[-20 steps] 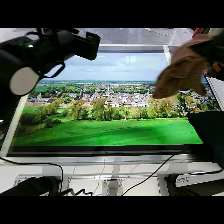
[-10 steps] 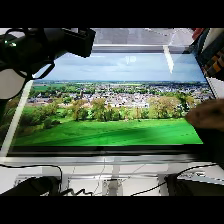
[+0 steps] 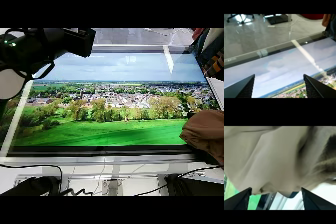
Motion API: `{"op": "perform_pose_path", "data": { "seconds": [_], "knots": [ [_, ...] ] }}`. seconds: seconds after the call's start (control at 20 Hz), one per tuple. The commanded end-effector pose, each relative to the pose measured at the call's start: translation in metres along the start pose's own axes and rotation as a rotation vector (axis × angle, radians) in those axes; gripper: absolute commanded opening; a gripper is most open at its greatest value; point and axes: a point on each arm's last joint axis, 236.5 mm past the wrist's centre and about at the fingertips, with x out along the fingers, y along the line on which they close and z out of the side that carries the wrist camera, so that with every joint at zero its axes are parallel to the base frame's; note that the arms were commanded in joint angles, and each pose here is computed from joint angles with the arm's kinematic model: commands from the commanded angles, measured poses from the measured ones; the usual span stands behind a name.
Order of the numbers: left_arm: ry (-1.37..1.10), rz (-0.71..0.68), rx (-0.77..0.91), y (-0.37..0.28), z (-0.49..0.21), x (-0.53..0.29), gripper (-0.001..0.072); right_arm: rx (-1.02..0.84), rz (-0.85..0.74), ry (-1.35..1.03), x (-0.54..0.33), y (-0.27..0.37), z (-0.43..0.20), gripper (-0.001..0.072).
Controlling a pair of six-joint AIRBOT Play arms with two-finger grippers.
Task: Fold the clothes and pants, and hang the long-sleeved shirts on hangers.
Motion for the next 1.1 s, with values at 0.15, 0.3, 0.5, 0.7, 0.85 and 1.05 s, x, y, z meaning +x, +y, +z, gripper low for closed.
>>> {"op": "perform_pose_path", "data": {
  "seconds": [0.15, 0.3, 0.5, 0.7, 0.85, 1.05],
  "knots": [
    [0.001, -0.002, -0.002, 0.000, 0.000, 0.000, 0.0696, 0.050, 0.004, -0.016, 0.011, -0.004, 0.009, 0.0547],
    [0.001, -0.002, -0.002, 0.000, 0.000, 0.000, 0.0697, 0.007, 0.149, -0.060, 0.010, 0.037, 0.020, 0.0120],
    [0.001, -0.002, -0.002, 0.000, 0.000, 0.000, 0.0697, -0.183, 0.233, -0.055, 0.015, 0.121, 0.009, 0.0024],
    [0.001, -0.002, -0.002, 0.000, 0.000, 0.000, 0.0697, -0.513, 0.273, -0.072, 0.021, 0.247, -0.041, 0.0024],
    [0.001, -0.002, -0.002, 0.000, 0.000, 0.000, 0.0697, -0.829, 0.380, -0.113, 0.023, 0.355, -0.119, 0.0024],
    [0.001, -0.002, -0.002, 0.000, 0.000, 0.000, 0.0697, -1.266, 0.496, -0.194, 0.013, 0.446, -0.248, 0.0025]
  ]
}}
